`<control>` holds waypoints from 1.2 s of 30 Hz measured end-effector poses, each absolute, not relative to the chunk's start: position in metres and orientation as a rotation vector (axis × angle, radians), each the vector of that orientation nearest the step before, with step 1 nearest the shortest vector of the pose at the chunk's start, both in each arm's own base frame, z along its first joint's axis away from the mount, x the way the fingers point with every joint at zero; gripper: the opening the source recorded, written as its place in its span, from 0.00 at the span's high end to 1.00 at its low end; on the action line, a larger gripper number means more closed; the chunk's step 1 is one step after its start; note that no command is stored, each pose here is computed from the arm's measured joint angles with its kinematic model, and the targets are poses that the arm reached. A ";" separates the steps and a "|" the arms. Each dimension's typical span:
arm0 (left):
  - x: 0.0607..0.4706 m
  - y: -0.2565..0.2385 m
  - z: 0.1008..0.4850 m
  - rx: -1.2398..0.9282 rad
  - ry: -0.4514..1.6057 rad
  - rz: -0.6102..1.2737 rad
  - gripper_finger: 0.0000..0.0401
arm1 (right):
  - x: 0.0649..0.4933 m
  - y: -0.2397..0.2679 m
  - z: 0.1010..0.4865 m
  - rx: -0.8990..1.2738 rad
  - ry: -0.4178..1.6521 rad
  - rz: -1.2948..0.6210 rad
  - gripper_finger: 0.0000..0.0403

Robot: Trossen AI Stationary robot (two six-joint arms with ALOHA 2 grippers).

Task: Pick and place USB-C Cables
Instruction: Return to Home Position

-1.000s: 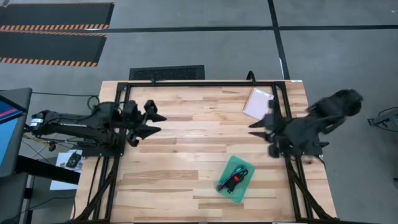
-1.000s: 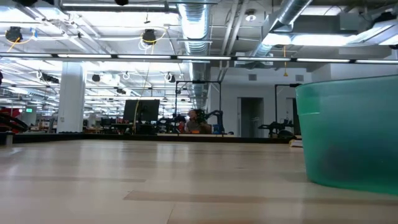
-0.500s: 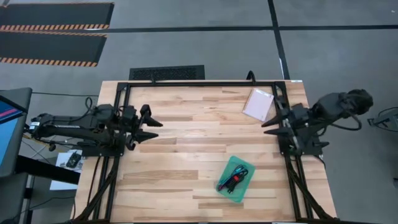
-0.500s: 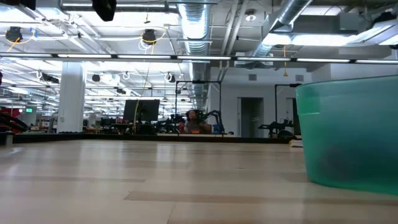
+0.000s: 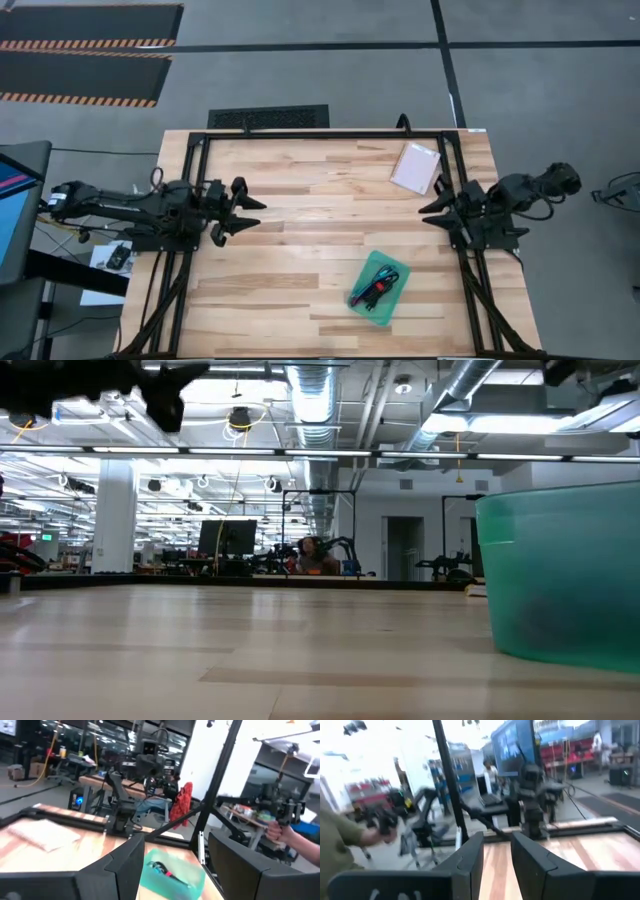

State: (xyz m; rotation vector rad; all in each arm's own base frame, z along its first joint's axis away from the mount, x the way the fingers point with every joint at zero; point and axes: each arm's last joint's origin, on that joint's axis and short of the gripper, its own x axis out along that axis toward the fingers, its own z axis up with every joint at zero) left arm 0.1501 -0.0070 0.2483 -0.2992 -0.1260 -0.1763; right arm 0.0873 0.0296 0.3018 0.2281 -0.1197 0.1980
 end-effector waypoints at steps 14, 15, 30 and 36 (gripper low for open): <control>0.131 0.001 0.185 -0.386 -0.156 -0.145 0.48 | 0.064 0.021 0.258 0.231 -0.268 0.226 0.69; 0.131 0.002 0.186 -0.383 -0.162 -0.165 0.48 | 0.065 0.021 0.257 0.233 -0.277 0.227 0.69; 0.128 -0.002 0.175 -0.381 -0.045 -0.181 0.48 | 0.089 0.030 0.193 0.260 -0.254 0.223 0.69; 0.129 -0.006 0.164 -0.288 0.044 -0.036 0.48 | 0.089 0.030 0.192 0.228 -0.251 0.219 0.69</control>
